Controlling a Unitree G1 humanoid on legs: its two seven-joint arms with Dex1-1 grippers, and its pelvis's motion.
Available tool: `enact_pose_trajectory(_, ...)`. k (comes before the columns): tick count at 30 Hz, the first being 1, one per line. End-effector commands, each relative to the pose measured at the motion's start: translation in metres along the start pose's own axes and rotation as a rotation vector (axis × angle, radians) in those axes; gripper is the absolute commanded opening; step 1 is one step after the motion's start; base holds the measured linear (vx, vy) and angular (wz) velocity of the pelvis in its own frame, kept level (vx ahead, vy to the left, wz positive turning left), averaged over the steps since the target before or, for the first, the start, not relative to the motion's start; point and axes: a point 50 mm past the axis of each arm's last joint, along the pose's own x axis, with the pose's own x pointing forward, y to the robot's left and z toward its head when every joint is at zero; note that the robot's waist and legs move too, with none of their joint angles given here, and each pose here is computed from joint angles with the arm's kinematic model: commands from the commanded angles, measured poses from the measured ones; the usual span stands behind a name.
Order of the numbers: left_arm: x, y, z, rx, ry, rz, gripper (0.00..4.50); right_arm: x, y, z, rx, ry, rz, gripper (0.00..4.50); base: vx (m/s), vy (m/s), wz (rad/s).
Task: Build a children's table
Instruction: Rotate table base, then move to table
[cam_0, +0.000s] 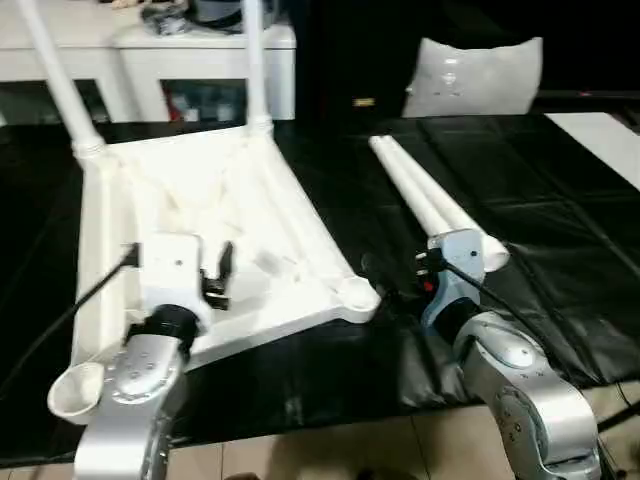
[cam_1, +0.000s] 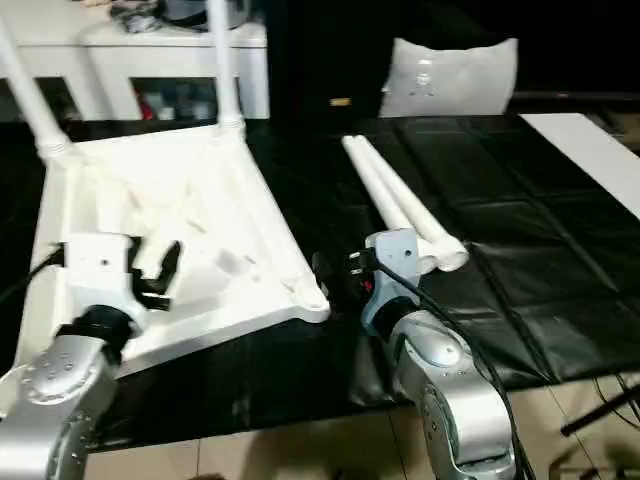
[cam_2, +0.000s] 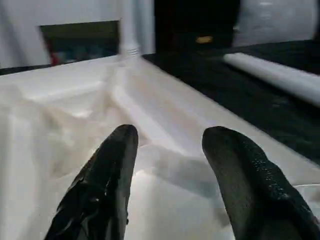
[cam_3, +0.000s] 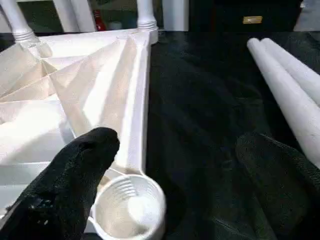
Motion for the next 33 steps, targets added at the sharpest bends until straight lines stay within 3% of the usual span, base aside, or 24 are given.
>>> enact_pose_trajectory(1, 0.001, -0.003, 0.004, 0.000, -0.008, -0.015, 2.71, 0.000, 0.001, 0.004, -0.029, -0.020, 0.007, 4.50, 0.000, 0.000, 0.00)
enact_pose_trajectory(7, 0.000, -0.005, 0.003, -0.010, 0.000, -0.021, 2.71, -0.001, 0.003, 0.002, -0.045, -0.015, 0.016, 4.50, 0.031, -0.057, -0.03)
enact_pose_trajectory(21, -0.005, -0.007, 0.006, 0.010, -0.001, -0.020, 2.71, -0.001, 0.005, 0.002, -0.082, 0.012, 0.085, 4.50, 0.144, -0.028, 0.07)
enact_pose_trajectory(23, -0.006, -0.006, 0.008, 0.011, -0.013, -0.014, 2.71, 0.001, 0.002, 0.004, -0.031, -0.006, 0.048, 4.50, 0.074, -0.056, 0.36)
enact_pose_trajectory(26, -0.007, -0.004, 0.008, 0.028, -0.002, -0.025, 2.71, 0.005, -0.003, 0.007, -0.076, 0.015, 0.007, 4.50, 0.098, -0.007, 0.15)
enact_pose_trajectory(32, -0.011, -0.009, 0.011, 0.039, -0.001, -0.185, 2.71, 0.014, -0.019, 0.012, -0.111, 0.113, -0.102, 4.50, 0.027, 0.012, 0.00)
enact_pose_trajectory(33, -0.012, -0.012, 0.013, 0.028, 0.000, -0.261, 2.71, 0.021, -0.026, 0.013, -0.098, 0.166, -0.135, 4.50, -0.054, 0.010, -0.07)
